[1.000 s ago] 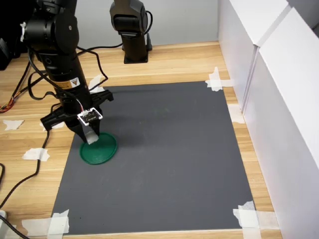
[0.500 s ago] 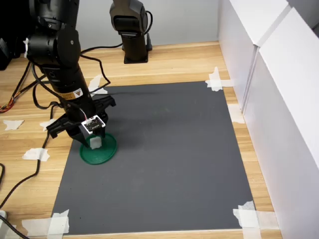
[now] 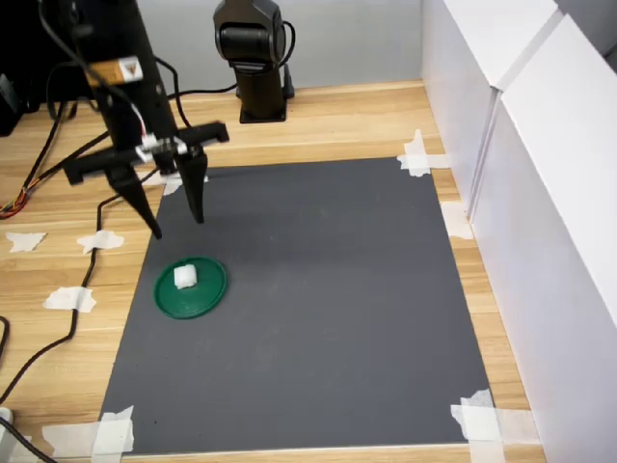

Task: Grasp a white terminal and put it on the green lid.

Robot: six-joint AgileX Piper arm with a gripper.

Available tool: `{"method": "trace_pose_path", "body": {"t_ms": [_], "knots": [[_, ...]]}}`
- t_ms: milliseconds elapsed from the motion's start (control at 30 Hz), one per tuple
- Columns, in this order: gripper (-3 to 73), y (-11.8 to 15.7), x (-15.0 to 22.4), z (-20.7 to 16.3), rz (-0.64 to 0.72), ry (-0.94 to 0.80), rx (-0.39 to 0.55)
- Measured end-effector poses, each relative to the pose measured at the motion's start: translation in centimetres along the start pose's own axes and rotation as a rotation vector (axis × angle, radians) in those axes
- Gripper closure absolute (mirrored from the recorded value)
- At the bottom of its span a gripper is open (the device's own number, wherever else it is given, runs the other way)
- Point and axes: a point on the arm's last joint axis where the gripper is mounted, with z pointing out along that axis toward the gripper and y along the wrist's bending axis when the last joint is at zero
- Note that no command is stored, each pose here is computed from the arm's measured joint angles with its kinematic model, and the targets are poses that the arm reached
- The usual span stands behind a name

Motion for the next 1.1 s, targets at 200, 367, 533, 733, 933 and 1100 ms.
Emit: {"method": "trace_pose_path", "body": {"t_ms": [200,367,533,733,933,1100], "knots": [[65.2,1.7,-0.7,-3.3,0.111,-0.077,-0.083],[70.4,2.8,-0.2,-5.4,0.242,-0.108,-0.085],[71.0,3.9,1.3,-8.6,0.274,-0.205,0.074],[71.0,5.7,4.9,-8.5,0.383,-0.257,0.212],[71.0,8.0,8.2,-9.0,0.57,-0.357,0.276],[71.0,9.8,10.3,-9.6,0.624,-0.404,0.283]]}}
